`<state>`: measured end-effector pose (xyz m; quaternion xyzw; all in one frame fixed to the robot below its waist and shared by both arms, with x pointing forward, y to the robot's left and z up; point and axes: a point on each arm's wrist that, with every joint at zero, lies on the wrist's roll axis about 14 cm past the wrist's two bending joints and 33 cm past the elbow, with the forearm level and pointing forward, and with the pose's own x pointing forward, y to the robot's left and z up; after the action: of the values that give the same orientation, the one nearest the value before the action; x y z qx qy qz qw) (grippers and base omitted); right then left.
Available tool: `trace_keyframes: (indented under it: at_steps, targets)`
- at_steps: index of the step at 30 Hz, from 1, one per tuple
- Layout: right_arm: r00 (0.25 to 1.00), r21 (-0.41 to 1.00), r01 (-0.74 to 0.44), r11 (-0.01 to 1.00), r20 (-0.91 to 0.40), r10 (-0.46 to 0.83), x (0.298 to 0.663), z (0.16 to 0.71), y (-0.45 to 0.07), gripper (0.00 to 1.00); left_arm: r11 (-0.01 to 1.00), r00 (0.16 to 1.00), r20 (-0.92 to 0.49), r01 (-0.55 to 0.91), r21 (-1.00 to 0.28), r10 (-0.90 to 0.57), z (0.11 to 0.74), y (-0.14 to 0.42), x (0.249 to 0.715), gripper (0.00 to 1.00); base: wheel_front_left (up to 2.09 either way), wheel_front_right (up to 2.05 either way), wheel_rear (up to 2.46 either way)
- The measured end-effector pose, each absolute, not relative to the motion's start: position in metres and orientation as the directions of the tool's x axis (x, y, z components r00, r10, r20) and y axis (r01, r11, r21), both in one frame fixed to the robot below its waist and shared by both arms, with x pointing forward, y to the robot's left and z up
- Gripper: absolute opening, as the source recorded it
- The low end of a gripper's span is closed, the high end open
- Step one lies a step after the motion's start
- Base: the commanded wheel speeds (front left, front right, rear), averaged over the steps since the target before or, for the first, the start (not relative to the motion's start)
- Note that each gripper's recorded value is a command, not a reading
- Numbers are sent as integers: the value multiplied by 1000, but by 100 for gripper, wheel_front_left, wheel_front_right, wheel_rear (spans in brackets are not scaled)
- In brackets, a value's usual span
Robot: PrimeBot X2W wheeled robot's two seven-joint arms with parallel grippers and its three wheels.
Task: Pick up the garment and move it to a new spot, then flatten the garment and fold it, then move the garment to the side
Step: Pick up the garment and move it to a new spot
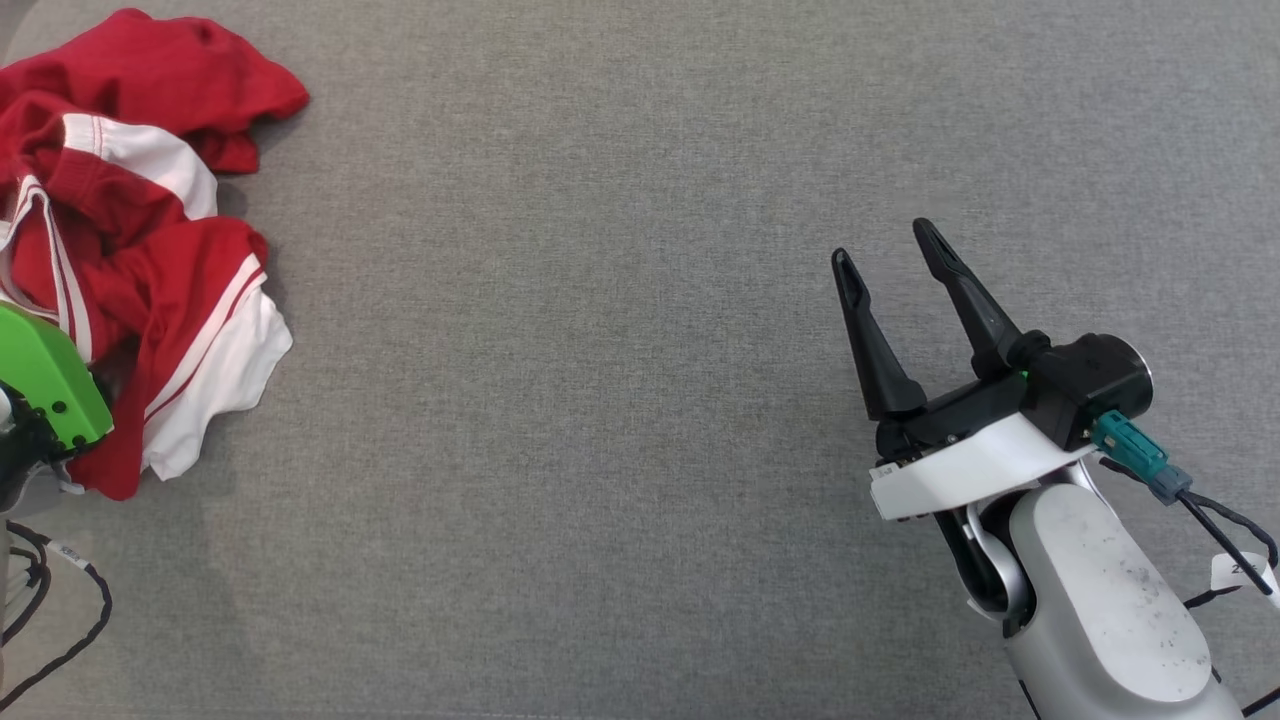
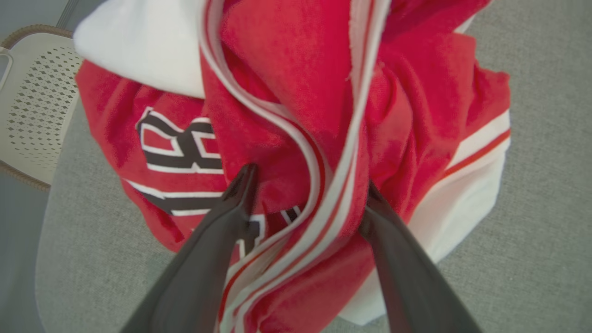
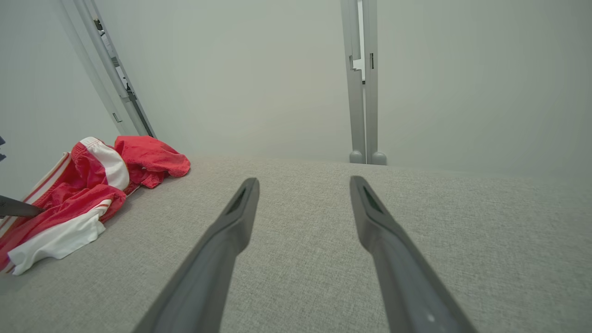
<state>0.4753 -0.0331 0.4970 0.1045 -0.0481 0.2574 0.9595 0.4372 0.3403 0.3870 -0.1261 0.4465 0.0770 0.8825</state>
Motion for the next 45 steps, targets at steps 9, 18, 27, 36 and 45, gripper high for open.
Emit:
trace_keyframes:
  at_steps: [9, 18, 27, 36, 45]
  targets:
    - [865, 169, -500, 849, 154, 478, 468, 505, -34, 100, 972, 637, -770, -202, -117, 39, 402, 343, 440, 0, 0, 0, 0]
    - [854, 186, -515, 836, 188, 485, 444, 527, -25, 100, 997, 775, -627, -72, 34, 77, 478, 353, 449, 0, 0, 0, 0]
    - [852, 193, -515, 835, 226, 473, 412, 550, -25, 100, 980, 932, -361, 110, 168, -43, 597, 303, 463, 0, 0, 0, 0]
    - [872, 181, -457, 871, 283, 399, 391, 574, -52, 100, 900, 931, -134, 363, 241, -340, 692, 180, 458, 0, 0, 0, 0]
    - [927, 178, -301, 937, 286, 243, 381, 576, -114, 100, 778, 783, 62, 601, 183, -620, 741, 46, 451, 0, 0, 0, 0]
